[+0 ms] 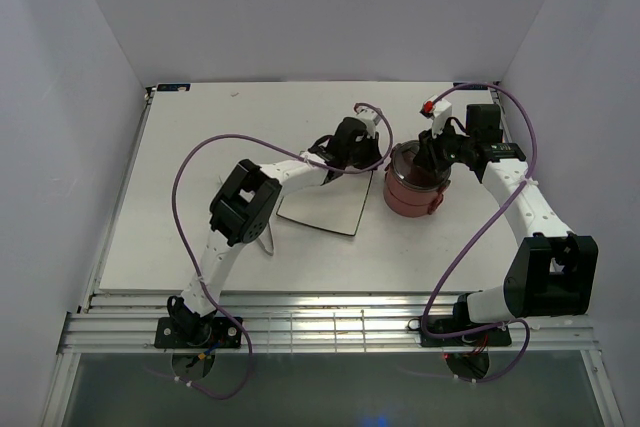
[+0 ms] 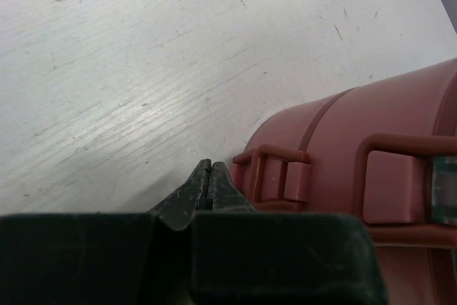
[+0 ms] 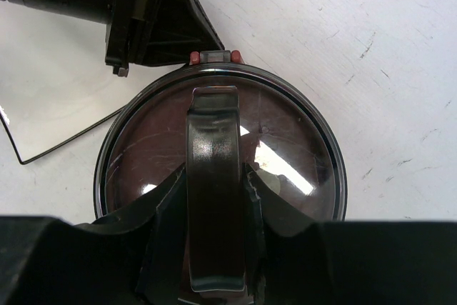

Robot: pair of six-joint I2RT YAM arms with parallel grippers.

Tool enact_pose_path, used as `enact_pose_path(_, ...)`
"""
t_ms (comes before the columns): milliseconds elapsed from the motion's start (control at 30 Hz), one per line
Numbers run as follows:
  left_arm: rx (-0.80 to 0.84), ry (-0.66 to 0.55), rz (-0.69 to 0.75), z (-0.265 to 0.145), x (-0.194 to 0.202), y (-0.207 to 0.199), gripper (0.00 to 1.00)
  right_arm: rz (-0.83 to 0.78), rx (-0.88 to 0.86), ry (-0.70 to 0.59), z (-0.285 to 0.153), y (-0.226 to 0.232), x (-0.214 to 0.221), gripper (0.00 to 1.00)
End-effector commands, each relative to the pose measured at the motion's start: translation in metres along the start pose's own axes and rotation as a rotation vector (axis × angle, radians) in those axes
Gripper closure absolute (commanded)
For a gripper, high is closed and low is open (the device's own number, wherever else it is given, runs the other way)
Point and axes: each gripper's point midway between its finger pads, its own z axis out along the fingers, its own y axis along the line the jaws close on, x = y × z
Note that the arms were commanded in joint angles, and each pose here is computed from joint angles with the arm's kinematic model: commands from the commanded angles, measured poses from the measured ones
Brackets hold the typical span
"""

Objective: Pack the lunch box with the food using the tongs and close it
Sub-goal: Close the fastener on the packing box.

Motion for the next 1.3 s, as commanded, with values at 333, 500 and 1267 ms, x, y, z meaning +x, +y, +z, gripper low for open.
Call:
enact_pose_path(333,0.101,-0.050,-0.035,-0.012,-0.030,0.001,1.00,0.097,-0.016,0.158,0.002,0.009,0.049,0.81)
enact_pose_path(500,0.197,0.027,0.032,-0.003,0.014,-0.049,1.00,0.092,-0.012,0.147,0.001,0.008,0.046,0.85)
enact_pose_path(1267,0.264,-0.096,0.011,-0.061,-0.025,-0.067,1.00,0.106,-0.086,0.107,0.000,0.022,0.043,0.79)
